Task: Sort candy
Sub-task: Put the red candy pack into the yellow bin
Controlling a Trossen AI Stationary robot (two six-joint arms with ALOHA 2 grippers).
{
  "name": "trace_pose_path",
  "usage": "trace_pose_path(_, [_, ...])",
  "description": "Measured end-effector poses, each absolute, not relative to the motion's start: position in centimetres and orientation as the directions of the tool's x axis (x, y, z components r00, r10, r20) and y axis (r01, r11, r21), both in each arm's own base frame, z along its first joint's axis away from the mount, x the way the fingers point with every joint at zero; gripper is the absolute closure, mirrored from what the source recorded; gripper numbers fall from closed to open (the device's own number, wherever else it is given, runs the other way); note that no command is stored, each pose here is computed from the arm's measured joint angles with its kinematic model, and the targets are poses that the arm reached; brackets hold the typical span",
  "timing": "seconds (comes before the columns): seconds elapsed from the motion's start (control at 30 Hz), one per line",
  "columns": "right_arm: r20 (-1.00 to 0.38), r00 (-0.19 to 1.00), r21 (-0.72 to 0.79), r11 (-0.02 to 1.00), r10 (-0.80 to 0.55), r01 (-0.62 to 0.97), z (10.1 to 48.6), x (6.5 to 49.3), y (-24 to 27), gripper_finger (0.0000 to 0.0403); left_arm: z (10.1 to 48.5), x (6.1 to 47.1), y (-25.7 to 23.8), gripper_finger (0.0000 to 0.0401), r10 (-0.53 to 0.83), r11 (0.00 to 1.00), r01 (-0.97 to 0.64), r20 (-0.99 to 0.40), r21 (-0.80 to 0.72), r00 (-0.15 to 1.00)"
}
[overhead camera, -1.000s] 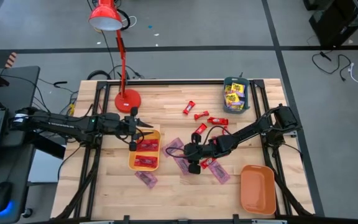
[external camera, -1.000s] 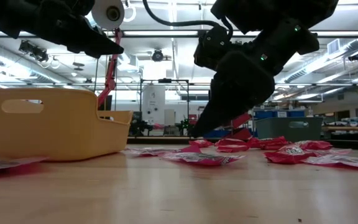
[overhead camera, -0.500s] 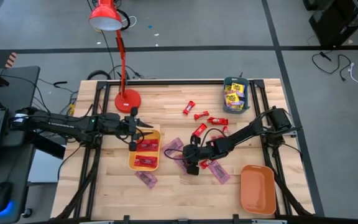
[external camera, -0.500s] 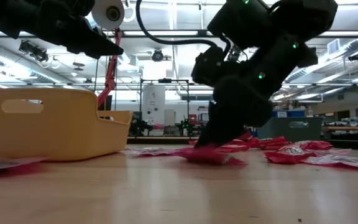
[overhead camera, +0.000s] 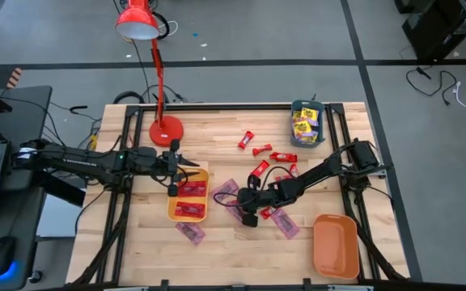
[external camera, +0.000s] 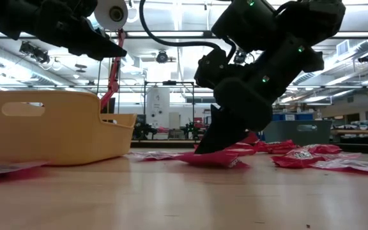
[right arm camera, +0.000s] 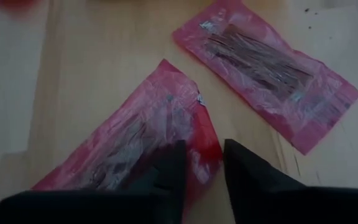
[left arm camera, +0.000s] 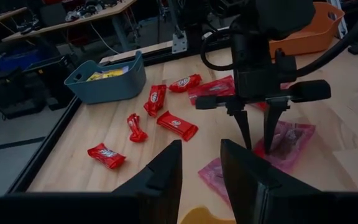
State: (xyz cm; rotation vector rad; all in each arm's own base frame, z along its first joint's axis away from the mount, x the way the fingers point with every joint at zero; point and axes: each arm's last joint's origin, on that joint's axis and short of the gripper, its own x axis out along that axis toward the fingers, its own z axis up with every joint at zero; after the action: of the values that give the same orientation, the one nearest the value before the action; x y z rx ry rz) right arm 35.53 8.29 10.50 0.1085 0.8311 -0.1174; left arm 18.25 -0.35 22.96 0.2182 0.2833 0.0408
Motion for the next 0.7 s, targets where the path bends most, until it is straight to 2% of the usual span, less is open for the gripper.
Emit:
trace_pose_path(0.27, [-0.733, 0.678, 0.056, 0.991, -0.045, 0.126, 10.6, 35.6, 8.3, 0.0396, 23.0, 18.2, -0.4, 0.0288, 0.068, 0.976, -0.007, -0.273, 0.219, 0.960])
trace_pose_path(0.5, [-0.722, 0.690, 0.067, 0.990, -0.040, 0.127, 11.3, 35.5, 8.4, 0.0402, 23.0, 18.3, -0.5, 0.0288, 0.018, 0.979, 0.038, -0.274, 0.198, 0.962])
trace_pose_path(0.7, [-0.662, 0.748, 0.064, 0.990, -0.050, 0.123, 13.7, 35.5, 8.4, 0.0403, 23.0, 18.3, -0.7, 0.0288, -0.060, 0.981, 0.107, -0.273, 0.160, 0.960])
